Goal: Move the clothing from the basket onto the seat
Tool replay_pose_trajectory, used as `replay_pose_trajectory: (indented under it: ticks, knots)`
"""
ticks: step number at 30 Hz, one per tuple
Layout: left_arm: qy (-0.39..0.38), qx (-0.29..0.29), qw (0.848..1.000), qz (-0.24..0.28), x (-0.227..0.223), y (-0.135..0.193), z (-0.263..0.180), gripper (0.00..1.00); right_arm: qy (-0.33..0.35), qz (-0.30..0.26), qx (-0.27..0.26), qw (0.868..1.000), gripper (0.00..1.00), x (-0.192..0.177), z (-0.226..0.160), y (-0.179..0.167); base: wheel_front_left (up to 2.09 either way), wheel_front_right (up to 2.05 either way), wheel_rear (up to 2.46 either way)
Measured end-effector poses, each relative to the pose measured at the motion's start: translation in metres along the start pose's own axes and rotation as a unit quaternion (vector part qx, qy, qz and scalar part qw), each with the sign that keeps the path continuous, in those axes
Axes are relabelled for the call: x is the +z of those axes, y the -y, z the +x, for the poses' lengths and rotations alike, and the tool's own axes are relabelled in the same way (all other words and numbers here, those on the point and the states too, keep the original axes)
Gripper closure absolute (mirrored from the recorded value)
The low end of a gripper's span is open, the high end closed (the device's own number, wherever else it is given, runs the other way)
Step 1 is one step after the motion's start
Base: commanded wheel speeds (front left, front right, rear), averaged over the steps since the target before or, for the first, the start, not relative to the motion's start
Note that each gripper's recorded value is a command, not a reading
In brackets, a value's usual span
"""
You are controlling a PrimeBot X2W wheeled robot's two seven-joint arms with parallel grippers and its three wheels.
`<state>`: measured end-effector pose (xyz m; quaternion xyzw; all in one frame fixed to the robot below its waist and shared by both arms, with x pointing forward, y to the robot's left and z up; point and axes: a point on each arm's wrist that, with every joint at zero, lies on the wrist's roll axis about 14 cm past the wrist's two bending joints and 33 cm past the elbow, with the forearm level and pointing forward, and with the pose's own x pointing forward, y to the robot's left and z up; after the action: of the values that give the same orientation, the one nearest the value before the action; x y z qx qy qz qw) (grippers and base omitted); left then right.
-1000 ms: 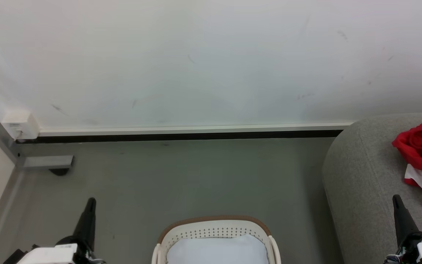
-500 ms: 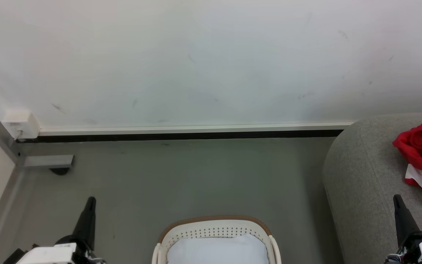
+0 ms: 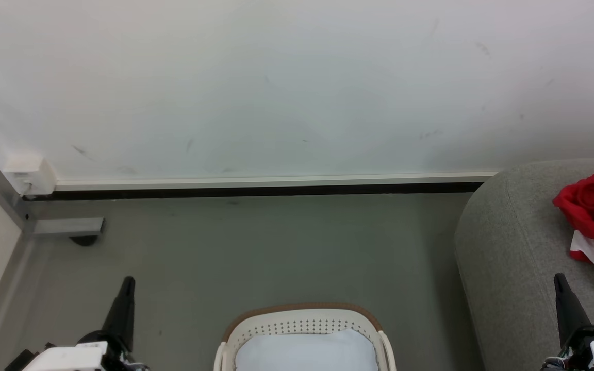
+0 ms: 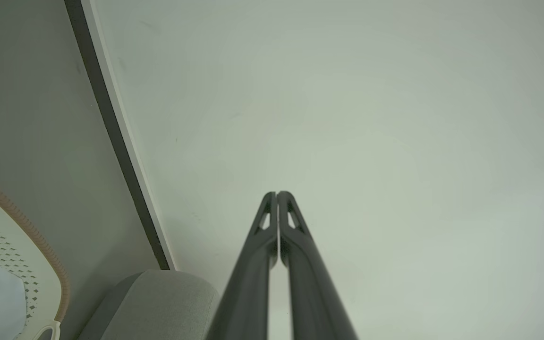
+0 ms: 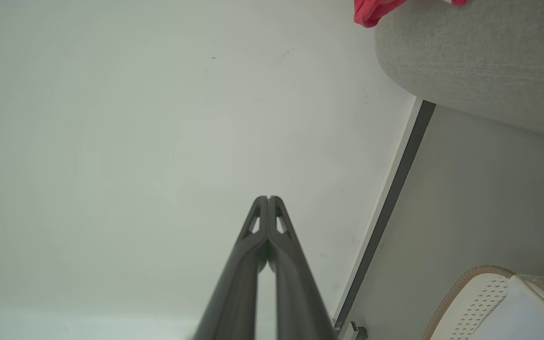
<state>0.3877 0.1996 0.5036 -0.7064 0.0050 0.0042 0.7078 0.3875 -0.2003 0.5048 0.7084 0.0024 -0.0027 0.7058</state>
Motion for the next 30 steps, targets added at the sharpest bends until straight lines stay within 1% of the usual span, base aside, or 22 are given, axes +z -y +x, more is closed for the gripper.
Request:
replay_pose_trajectory:
  ticks: [30]
  knots:
    - [0.000, 0.000, 1.000, 0.000, 0.0000, 0.0000, 0.0000, 1.00, 0.000, 0.000, 0.000, 1.000, 1.00, 0.0000, -0.0001, 0.0001, 0.00, 0.00, 0.00]
